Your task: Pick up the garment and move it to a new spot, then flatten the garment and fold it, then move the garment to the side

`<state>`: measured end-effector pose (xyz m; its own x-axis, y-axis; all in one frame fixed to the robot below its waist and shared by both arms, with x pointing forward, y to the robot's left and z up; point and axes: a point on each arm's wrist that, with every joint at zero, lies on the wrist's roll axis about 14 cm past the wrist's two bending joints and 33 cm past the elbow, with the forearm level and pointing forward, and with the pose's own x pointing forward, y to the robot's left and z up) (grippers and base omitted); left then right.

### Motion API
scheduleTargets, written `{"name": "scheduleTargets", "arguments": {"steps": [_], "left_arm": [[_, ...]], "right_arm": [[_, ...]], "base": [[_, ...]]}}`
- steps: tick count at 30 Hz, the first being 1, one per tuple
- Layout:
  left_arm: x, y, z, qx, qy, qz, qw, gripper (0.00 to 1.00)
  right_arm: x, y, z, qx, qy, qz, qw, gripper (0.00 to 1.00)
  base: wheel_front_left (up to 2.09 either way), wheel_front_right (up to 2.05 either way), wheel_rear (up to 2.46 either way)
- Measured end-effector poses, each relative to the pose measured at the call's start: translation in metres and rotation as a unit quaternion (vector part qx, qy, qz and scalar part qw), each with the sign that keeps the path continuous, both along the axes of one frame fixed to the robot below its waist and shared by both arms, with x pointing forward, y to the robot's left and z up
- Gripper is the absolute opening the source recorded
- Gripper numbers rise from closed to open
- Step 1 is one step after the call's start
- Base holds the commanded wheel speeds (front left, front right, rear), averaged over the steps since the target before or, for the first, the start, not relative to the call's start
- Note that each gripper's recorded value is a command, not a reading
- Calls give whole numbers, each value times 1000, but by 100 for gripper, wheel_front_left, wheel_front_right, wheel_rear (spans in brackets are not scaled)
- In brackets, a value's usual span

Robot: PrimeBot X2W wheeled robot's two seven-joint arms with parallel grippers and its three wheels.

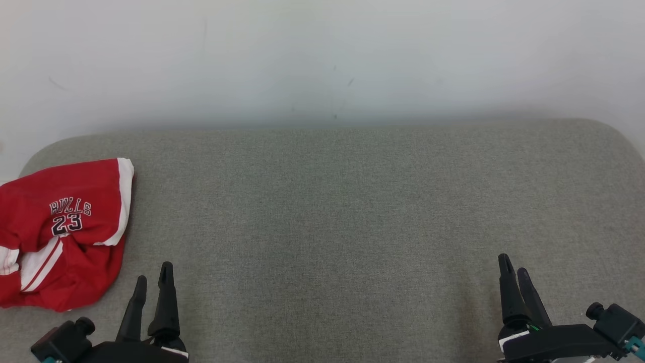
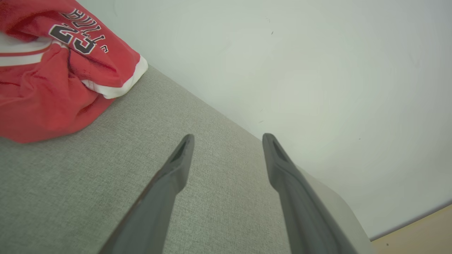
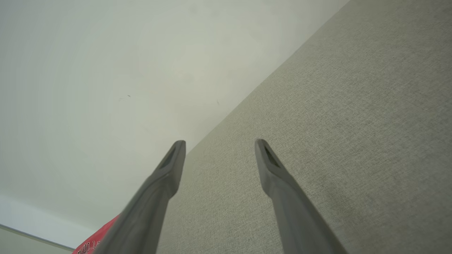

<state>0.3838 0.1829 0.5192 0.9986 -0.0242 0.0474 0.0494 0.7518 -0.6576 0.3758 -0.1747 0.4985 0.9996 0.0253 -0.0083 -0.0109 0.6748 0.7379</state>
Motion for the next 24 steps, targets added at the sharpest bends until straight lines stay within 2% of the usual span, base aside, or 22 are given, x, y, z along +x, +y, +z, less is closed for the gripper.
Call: {"name": "scheduleTargets", "arguments": {"steps": [24], "left_arm": [[-4,-12,9,154,-36,-22,987,100]], "right_arm": [[-6,7,7,-137,-29,10,990,100]], "base": [[0,0,0]]}}
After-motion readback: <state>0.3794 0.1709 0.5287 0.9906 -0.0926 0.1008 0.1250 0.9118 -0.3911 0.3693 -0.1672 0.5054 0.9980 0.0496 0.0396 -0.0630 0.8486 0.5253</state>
